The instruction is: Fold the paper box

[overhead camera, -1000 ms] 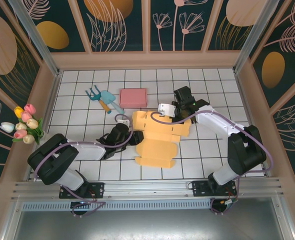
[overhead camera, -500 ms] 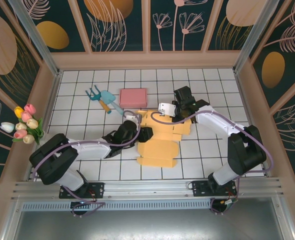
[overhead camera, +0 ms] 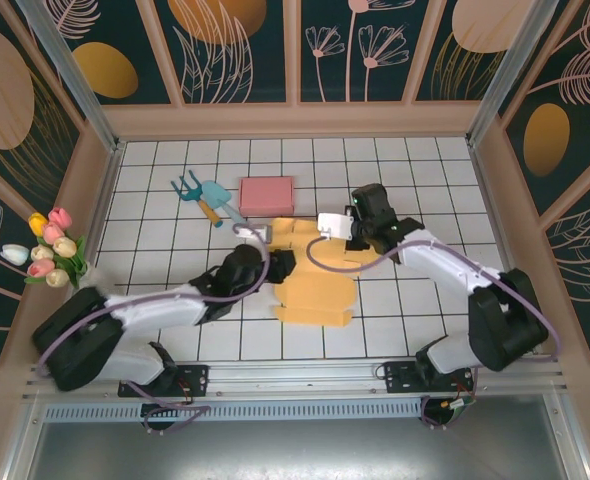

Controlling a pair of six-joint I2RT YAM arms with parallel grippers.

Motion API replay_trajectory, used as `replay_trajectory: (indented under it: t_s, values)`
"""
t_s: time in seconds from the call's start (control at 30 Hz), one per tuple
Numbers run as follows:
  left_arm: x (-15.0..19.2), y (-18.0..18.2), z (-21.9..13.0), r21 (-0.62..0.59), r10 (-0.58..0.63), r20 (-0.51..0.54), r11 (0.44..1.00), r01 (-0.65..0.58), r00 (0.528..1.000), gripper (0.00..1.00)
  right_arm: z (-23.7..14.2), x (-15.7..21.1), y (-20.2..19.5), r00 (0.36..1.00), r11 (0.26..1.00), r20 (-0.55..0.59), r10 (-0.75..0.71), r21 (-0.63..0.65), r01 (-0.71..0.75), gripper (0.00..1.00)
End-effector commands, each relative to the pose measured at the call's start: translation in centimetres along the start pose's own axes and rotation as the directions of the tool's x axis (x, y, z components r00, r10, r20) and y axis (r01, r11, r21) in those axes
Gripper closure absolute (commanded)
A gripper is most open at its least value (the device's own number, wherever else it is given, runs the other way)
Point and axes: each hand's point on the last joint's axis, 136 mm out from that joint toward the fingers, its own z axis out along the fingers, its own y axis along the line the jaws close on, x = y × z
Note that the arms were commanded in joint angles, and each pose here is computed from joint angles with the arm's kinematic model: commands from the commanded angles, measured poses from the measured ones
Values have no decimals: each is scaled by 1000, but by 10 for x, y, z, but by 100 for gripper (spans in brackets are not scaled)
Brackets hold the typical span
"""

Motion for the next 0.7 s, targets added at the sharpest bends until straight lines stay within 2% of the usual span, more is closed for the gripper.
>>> replay_trajectory:
  t_s: [0.0, 0.13, 0.27, 0.43, 0.53, 0.67]
  values:
    - [-25, 20, -35, -89, 75, 138, 994, -63, 988, 55, -12, -15, -23, 993, 976, 23, -119, 186, 113, 100]
    - [-48, 47, -76, -181, 66, 296, 983, -12, 953, 55, -21, -27, -26, 968, 915, -6, -252, 324, 240, 100]
    - [-56, 66, -102, -223, 71, 396, 975, 21, 916, 52, -37, -45, -35, 947, 844, -13, -320, 450, 291, 100]
    - [-51, 86, -106, -318, 127, 403, 948, 9, 906, 53, -59, -67, -39, 919, 739, -5, -394, 593, 320, 100]
    - [-46, 97, -103, -368, 169, 395, 930, -13, 903, 54, -62, -81, -30, 907, 727, 31, -421, 610, 317, 100]
    - [-40, 103, -100, -387, 201, 387, 921, -39, 900, 54, -54, -86, -20, 897, 713, 22, -441, 616, 336, 100]
